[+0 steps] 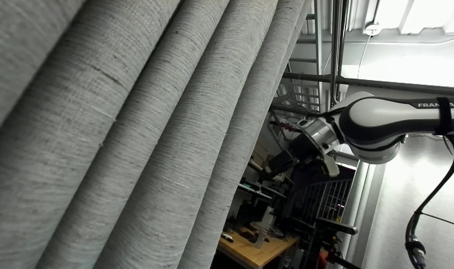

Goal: Slide the curtain to the left

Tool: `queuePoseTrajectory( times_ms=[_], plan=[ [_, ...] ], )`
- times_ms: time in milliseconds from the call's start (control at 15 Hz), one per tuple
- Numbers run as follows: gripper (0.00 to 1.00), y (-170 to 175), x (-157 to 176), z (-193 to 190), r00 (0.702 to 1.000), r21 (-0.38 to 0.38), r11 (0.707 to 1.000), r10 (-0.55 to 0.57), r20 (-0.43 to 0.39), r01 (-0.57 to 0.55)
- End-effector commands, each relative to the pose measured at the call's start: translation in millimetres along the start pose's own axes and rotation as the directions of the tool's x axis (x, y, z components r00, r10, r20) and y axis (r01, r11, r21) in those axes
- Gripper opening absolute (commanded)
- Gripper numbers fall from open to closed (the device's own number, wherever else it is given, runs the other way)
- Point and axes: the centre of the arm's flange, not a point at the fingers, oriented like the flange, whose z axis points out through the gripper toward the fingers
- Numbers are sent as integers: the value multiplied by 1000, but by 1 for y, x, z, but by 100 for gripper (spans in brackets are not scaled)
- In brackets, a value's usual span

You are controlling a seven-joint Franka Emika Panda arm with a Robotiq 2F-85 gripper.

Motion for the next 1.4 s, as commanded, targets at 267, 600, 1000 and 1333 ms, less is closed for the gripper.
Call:
queuePoseTrajectory(
  times_ms=[267, 600, 1000, 1333],
  plan=[
    [100, -1, 5, 7, 998, 25, 998, -59, 8, 58],
    [100, -5, 39, 15, 981, 63, 980, -186, -59, 189],
    [100, -3, 83, 12, 941, 80, 944, -306, -143, 319],
    [100, 8, 96, 12, 907, 87, 914, -376, -192, 397]
  ],
)
